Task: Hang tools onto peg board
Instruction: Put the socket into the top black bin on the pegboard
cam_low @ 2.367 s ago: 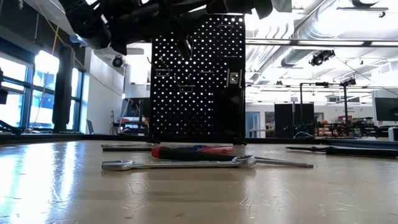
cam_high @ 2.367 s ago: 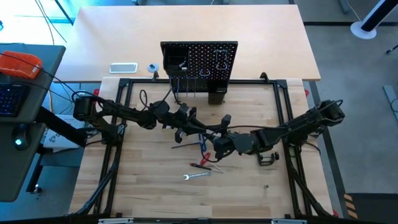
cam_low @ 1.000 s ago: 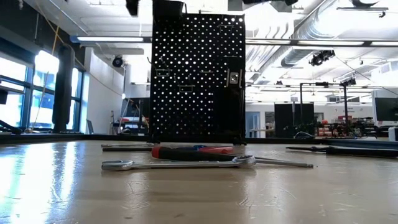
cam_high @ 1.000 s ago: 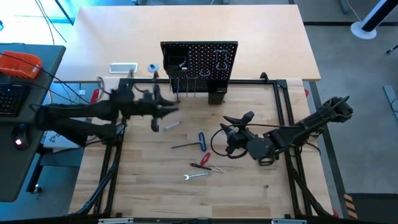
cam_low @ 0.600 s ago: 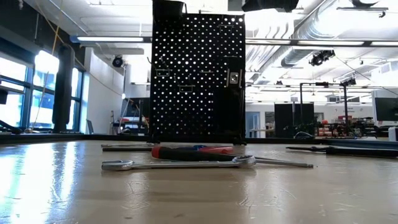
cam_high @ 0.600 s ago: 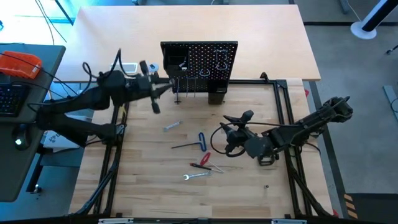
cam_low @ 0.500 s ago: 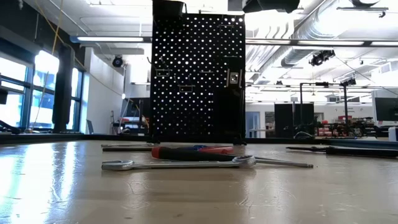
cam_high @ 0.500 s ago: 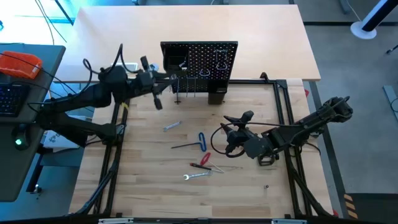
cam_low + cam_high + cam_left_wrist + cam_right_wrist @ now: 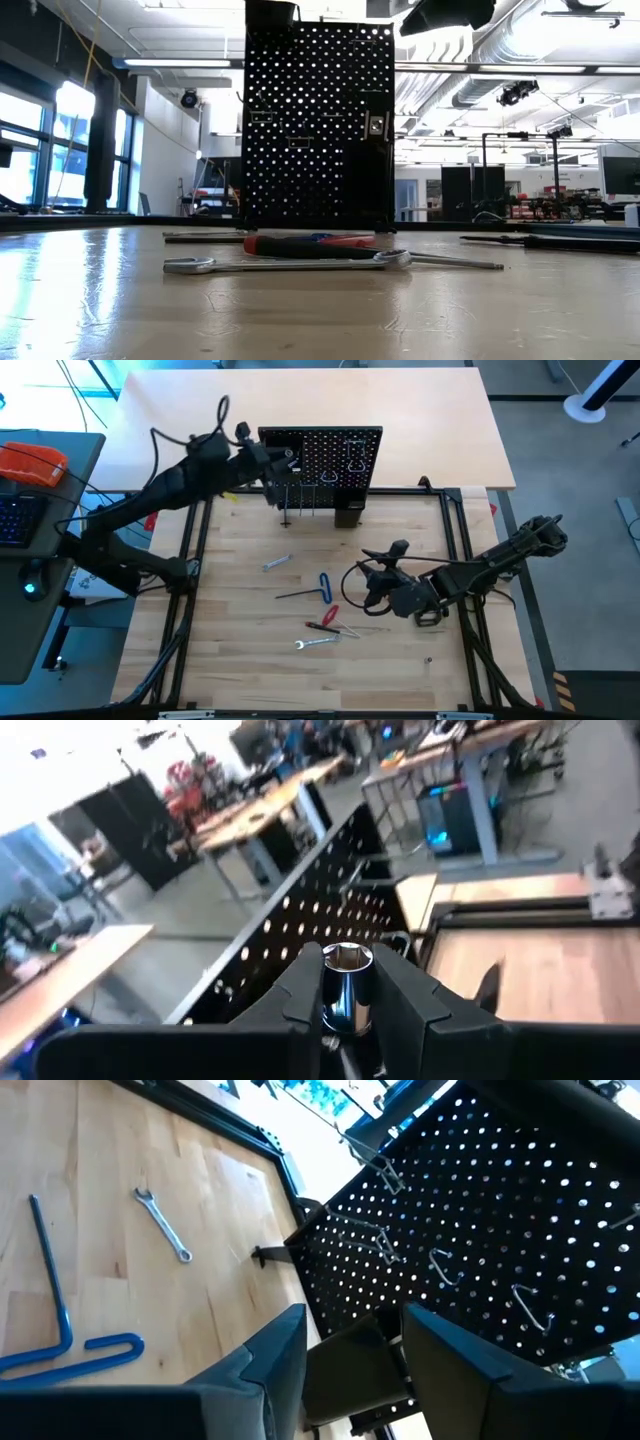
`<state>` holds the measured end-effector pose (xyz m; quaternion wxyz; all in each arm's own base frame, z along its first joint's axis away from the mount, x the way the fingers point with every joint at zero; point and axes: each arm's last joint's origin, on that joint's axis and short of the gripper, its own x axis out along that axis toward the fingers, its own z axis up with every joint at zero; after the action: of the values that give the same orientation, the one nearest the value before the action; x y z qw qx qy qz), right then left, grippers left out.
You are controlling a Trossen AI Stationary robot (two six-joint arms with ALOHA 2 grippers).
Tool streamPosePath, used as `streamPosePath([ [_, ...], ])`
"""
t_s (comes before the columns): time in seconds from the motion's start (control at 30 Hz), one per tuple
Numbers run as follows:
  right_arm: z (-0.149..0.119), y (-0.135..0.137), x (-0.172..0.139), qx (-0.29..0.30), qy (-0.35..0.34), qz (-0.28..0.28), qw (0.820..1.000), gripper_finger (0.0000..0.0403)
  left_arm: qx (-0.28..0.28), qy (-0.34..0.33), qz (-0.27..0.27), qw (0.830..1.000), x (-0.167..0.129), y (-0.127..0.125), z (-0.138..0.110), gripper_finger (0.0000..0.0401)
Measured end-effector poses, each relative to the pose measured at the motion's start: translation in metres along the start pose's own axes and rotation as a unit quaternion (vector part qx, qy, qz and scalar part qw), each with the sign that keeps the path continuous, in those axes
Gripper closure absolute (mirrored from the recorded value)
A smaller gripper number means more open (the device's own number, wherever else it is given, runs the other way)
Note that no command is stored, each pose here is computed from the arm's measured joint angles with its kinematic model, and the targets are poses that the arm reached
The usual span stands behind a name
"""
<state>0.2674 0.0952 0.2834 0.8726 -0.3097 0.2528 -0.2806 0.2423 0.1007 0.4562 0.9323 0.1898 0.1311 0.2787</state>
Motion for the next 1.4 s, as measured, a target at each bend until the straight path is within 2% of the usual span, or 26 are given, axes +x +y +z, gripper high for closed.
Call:
streamPosePath([
  [0.13, -0.001, 0.002, -0.002, 0.002, 0.001, 0.003, 1.0, 0.0245, -0.002, 0.031, 0.018, 0.999, 0.008, 0.002, -0.005, 0.035],
  [0.27, -0.001, 0.003, -0.004, 0.0, 0.001, 0.004, 1.0, 0.0245, -0.009, 0.029, 0.016, 0.999, 0.007, 0.003, -0.005, 0.0341],
  [0.8, -0.002, 0.002, -0.005, -0.007, 0.006, -0.016, 1.0, 0.0245, -0.015, 0.032, 0.006, 0.999, 0.006, 0.002, -0.006, 0.024],
  [0.97, -0.005, 0.005, -0.016, -0.027, 0.008, -0.033, 0.999, 0.0245, -0.012, -0.003, -0.001, 1.0, -0.003, 0.002, 0.003, 0.0225],
  [1.07, -0.008, 0.002, -0.026, -0.009, 0.004, -0.029, 1.0, 0.0245, 0.0, -0.042, -0.001, 0.999, -0.017, 0.002, 0.013, 0.0225],
  [1.2, -0.016, -0.007, -0.041, 0.031, 0.005, 0.004, 0.999, 0.0245, 0.01, -0.081, -0.008, 0.997, -0.037, 0.0, 0.024, 0.0224],
  [1.27, -0.021, -0.012, -0.047, 0.052, 0.011, 0.041, 0.998, 0.0245, 0.017, -0.088, -0.019, 0.996, -0.045, -0.003, 0.027, 0.0224],
  [1.4, -0.03, -0.015, -0.057, 0.086, 0.041, 0.139, 0.986, 0.0245, 0.032, -0.078, -0.077, 0.993, -0.055, -0.015, 0.026, 0.0224],
])
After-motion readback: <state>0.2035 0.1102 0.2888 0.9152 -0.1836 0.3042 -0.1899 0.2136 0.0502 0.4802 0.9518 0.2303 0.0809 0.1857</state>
